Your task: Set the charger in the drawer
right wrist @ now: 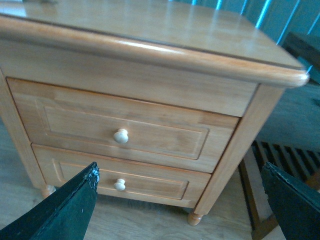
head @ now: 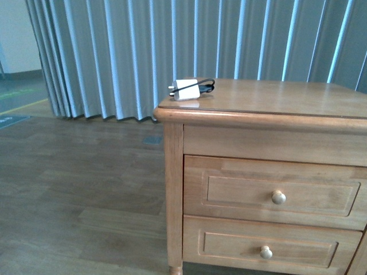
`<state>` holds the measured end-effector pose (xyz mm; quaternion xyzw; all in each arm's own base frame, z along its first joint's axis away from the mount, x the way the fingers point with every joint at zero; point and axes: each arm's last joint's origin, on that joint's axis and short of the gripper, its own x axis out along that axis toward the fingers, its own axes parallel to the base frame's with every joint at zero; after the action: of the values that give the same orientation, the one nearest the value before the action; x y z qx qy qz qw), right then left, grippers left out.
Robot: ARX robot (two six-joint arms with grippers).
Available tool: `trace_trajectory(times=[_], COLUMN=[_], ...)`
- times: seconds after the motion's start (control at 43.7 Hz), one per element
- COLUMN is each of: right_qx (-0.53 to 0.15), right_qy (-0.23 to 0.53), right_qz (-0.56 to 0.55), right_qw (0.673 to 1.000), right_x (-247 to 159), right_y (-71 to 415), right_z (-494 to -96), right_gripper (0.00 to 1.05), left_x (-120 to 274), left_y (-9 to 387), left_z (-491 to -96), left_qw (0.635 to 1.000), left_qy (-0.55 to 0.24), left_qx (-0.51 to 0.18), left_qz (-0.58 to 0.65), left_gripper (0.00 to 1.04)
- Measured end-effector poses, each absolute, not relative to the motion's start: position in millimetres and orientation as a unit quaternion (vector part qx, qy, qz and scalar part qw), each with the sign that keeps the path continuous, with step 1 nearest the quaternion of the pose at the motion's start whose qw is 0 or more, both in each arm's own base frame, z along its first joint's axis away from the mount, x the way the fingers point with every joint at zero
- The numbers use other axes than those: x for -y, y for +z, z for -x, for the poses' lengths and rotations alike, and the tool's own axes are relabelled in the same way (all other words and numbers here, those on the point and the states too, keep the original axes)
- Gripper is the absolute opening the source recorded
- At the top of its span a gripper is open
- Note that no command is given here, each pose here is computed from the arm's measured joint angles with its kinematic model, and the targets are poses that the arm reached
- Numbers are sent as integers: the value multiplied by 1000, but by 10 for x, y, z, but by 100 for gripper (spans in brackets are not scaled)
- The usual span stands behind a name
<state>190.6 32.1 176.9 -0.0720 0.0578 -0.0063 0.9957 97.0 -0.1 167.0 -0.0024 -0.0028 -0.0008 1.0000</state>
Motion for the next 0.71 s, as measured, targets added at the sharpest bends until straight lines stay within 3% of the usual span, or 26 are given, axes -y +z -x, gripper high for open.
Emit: trace_trajectory(times=[0.389,0.709], right_qx=[-141,-156], right_qy=[52,49], right_qz=[125,134], right_qw=[981,977], right_x=[-770,-923], right_y=[1108,692], right_z=[-2841,-3416], right_gripper=[96,96], left_x=[1,1], left_y=[1670,1670], left_z=[-970,-970], left_qw=[1000,1000], left_qy=[-1,-1], left_qx=[3,3], left_qz=[2,2], left_gripper=[99,99])
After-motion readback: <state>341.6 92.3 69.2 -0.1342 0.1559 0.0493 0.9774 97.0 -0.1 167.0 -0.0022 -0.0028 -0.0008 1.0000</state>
